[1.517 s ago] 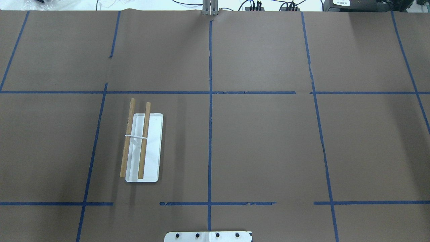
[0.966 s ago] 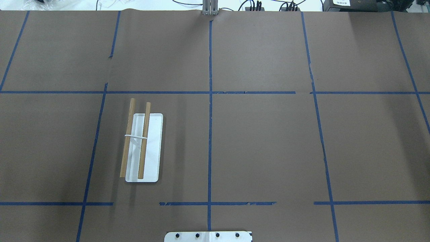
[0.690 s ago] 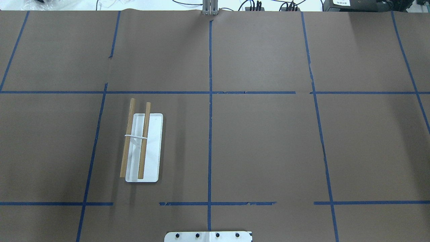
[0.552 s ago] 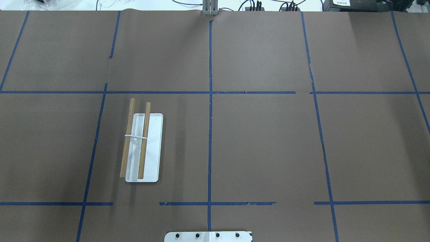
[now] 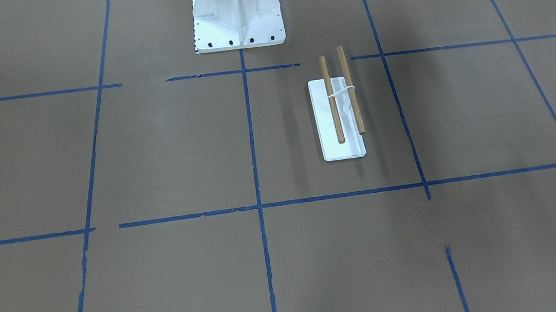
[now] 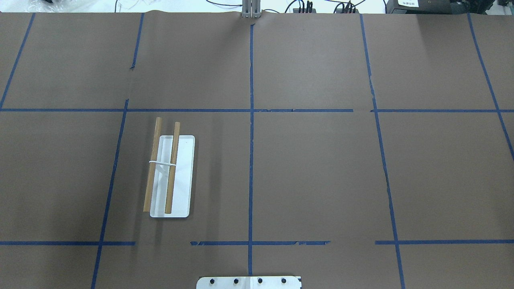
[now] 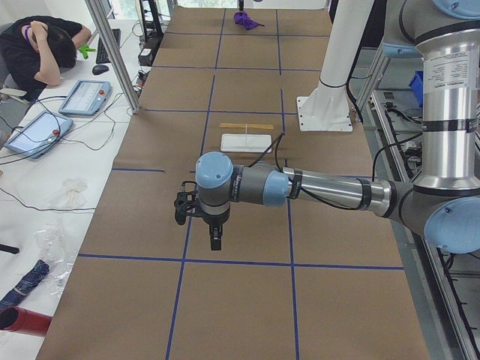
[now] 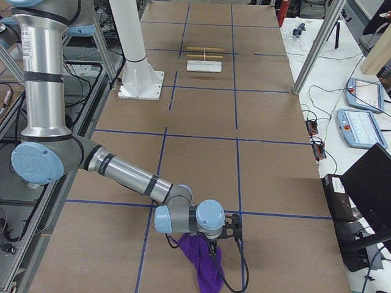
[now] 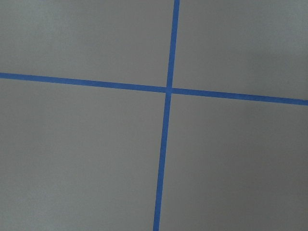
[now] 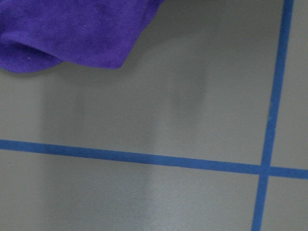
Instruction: Hang towel on rack
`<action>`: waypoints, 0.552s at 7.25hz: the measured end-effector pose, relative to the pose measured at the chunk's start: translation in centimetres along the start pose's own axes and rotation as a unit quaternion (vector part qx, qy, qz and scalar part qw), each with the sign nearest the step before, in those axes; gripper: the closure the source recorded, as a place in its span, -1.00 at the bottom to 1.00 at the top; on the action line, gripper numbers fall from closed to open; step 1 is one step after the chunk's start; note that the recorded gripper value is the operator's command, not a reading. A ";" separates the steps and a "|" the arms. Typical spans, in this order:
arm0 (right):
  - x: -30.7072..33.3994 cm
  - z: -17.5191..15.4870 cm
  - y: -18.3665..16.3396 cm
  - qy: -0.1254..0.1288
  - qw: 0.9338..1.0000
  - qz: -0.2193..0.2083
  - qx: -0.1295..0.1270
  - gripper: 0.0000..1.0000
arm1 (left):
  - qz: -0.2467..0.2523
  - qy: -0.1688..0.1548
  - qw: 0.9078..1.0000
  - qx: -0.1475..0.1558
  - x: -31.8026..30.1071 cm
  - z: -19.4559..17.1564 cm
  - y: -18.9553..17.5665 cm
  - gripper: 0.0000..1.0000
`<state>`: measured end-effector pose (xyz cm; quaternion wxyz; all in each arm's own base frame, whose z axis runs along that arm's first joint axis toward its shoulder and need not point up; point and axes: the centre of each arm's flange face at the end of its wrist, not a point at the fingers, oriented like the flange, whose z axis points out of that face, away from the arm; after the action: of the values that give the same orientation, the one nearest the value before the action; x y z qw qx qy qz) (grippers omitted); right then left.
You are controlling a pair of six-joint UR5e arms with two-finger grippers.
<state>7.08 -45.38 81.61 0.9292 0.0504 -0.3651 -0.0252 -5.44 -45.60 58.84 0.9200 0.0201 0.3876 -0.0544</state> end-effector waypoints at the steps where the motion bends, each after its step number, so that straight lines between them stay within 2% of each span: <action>1: 0.7 0.5 0.1 0.011 1.000 0.003 -0.004 -1.00 | 0.001 0.002 1.000 0.000 0.1 -0.1 -0.1 -1.00; 4: 2.1 2.5 1.5 0.016 1.000 0.014 -0.023 -1.00 | 0.002 0.004 1.000 0.001 0.3 -0.2 -0.2 -1.00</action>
<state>6.89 -44.29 84.99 0.9362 0.0243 -0.3500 -0.0202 -5.39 -45.77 58.55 0.9186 0.0221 0.3909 -0.0531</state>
